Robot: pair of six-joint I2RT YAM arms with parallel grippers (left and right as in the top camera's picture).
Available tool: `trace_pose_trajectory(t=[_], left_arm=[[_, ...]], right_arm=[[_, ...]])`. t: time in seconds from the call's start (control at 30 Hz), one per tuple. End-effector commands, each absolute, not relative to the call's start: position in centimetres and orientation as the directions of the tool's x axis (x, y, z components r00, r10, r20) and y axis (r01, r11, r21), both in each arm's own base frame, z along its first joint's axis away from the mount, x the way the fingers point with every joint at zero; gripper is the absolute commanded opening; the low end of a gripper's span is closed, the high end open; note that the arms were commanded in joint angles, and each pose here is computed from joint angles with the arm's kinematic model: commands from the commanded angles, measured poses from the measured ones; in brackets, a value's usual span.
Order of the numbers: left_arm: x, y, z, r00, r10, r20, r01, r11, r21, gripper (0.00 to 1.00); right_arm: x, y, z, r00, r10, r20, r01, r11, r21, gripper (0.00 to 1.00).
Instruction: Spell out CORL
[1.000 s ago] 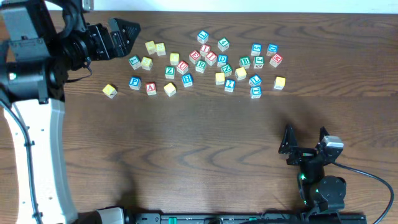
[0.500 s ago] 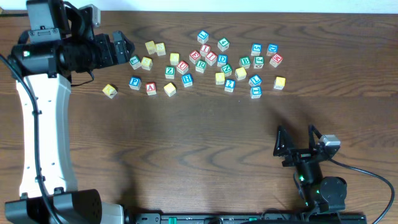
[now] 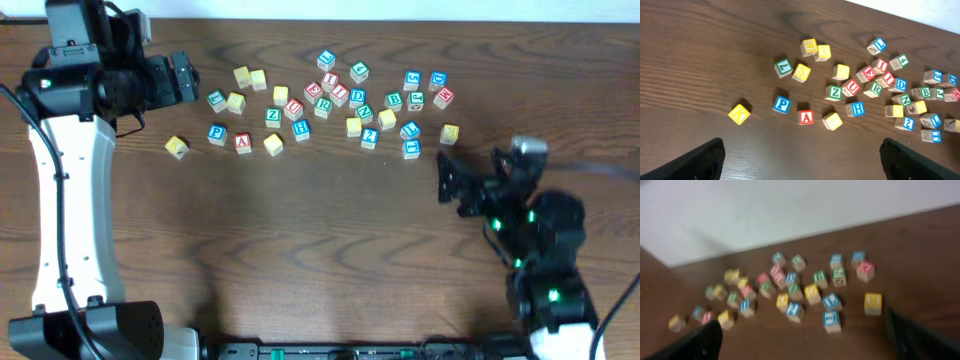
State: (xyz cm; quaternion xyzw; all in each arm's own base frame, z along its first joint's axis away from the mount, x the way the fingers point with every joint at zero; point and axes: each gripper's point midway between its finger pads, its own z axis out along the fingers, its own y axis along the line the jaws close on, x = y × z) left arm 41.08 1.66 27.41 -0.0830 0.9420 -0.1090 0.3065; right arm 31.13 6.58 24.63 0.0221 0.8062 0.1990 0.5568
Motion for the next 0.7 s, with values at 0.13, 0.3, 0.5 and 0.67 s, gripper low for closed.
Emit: trace_pose_trajectory(t=[0.13, 0.3, 0.5, 0.67], left_arm=[[41.2, 2.0, 27.0, -0.805, -0.208, -0.556, -0.089, 0.968, -0.234, 0.98], [40.9, 1.9, 26.8, -0.813, -0.21, -0.544, -0.092, 0.968, -0.235, 0.98], [40.8, 1.9, 26.7, -0.815, -0.21, -0.541, -0.093, 0.968, -0.235, 0.98], [40.8, 1.9, 26.7, -0.815, -0.21, -0.541, -0.093, 0.967, -0.236, 0.98]], right_arm=[[36.7, 10.0, 28.1, -0.539, 0.13, -0.832, -0.323, 0.88, 0.347, 0.99], [40.4, 11.0, 28.4, -0.628, 0.083, -0.774, -0.332, 0.871, 0.362, 0.99], [44.0, 13.4, 27.6, -0.736, -0.095, -0.67, -0.358, 0.894, 0.267, 0.99], [45.3, 13.9, 23.8, -0.812, -0.228, -0.537, -0.345, 0.93, 0.128, 0.99]])
